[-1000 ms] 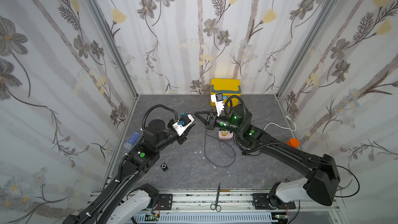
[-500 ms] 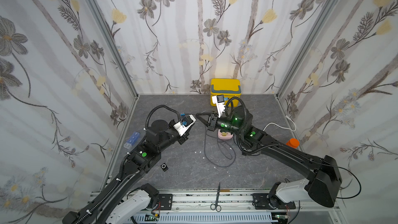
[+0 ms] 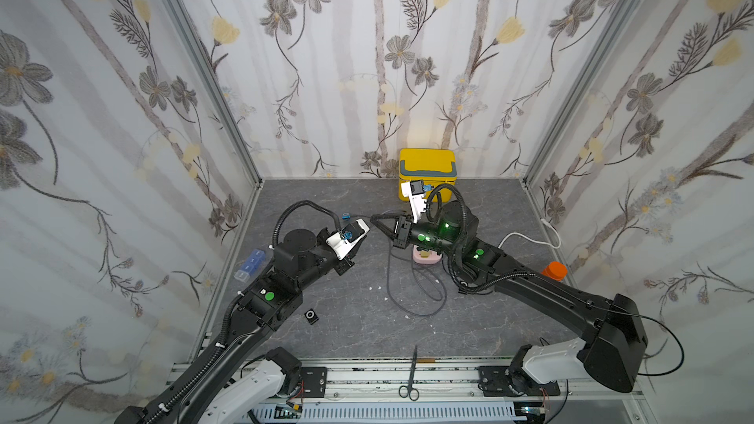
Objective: Charge mp3
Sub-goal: Pick up the charging cable from the center of the board.
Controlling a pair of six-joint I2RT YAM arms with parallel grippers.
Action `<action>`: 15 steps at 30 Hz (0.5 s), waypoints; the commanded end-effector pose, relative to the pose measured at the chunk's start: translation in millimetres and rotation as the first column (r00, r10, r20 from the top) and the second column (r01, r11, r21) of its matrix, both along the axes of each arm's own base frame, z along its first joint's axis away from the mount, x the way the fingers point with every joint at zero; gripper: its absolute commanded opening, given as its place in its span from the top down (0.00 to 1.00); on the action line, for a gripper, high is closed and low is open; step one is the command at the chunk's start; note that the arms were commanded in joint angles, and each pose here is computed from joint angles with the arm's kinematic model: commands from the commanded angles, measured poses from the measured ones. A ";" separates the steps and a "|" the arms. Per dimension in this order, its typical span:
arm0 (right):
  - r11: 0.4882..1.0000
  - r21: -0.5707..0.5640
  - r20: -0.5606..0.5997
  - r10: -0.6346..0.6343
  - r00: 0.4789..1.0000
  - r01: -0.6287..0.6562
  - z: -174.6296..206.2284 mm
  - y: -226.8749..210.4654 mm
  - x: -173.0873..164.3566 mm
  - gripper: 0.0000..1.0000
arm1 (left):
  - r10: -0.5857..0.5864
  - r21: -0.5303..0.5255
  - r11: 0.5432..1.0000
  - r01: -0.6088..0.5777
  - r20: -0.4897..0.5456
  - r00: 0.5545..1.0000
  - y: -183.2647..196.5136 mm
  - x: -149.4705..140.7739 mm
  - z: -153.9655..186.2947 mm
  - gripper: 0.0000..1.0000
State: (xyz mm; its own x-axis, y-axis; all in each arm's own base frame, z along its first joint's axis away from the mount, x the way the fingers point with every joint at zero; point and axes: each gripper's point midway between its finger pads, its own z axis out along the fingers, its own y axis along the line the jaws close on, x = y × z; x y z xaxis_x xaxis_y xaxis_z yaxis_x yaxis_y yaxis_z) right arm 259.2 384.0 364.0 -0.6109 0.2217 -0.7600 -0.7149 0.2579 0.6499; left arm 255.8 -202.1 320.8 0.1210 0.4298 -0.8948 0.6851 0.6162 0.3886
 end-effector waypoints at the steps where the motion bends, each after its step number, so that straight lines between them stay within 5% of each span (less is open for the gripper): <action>1: 1.000 0.016 -0.001 0.005 1.000 -0.005 4.3 0.9 -1.3 1.00 | -0.010 -0.002 1.000 0.010 0.006 1.000 -2.1 0.1 1.2 0.74; 11: 1.000 0.008 -0.003 -0.008 1.000 0.008 3.3 -0.8 0.8 1.00 | 0.012 0.018 1.000 -0.011 -0.021 1.000 0.7 2.6 -3.6 0.91; 15: 1.000 -0.016 -0.013 0.024 1.000 -0.024 -4.9 1.7 -4.1 0.82 | -0.004 0.016 1.000 0.004 -0.015 1.000 0.5 -2.0 0.7 0.92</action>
